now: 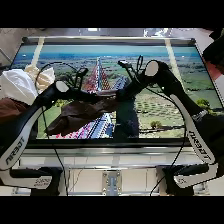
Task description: Fold the shirts.
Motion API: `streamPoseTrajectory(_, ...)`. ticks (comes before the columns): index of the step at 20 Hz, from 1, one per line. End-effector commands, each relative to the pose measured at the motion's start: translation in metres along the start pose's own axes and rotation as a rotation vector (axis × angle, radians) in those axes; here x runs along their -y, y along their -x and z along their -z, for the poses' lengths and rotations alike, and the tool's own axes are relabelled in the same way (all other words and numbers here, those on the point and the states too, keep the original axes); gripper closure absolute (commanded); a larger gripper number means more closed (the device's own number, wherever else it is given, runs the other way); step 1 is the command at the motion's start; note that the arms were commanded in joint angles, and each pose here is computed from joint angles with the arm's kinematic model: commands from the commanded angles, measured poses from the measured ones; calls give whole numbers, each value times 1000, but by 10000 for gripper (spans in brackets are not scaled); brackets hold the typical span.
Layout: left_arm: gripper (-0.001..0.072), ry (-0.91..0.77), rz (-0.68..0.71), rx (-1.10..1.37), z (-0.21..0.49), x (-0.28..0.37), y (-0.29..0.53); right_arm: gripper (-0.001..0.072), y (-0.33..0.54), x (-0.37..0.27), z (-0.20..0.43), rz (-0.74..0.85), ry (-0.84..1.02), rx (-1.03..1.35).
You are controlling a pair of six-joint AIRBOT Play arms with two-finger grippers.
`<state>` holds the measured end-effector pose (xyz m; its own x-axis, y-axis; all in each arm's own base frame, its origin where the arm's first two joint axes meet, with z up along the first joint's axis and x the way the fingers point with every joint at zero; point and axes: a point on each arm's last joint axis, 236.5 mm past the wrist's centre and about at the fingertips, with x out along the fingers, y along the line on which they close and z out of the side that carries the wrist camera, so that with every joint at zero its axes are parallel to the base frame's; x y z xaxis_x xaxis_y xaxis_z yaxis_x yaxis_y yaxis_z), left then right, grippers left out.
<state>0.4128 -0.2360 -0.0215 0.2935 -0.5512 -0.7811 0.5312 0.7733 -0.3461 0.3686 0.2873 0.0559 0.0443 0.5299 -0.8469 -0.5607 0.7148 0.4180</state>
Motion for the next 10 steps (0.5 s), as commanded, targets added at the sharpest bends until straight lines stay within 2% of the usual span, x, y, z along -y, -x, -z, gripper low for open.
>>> streamPoseTrajectory(1,334,-73,-13,-116,8,1,-27,365,-13,-24,-11,2,84,42)
streamPoseTrajectory(3,333,-104,-40,-135,10,-6,-26,365,-12,-24,-12,1,83,47)
streamPoseTrajectory(7,334,-177,-181,-276,39,-44,-21,365,-12,-24,-15,2,81,59)
streamPoseTrajectory(10,335,-165,-158,-291,44,-38,-23,365,-12,-23,-15,3,81,60)
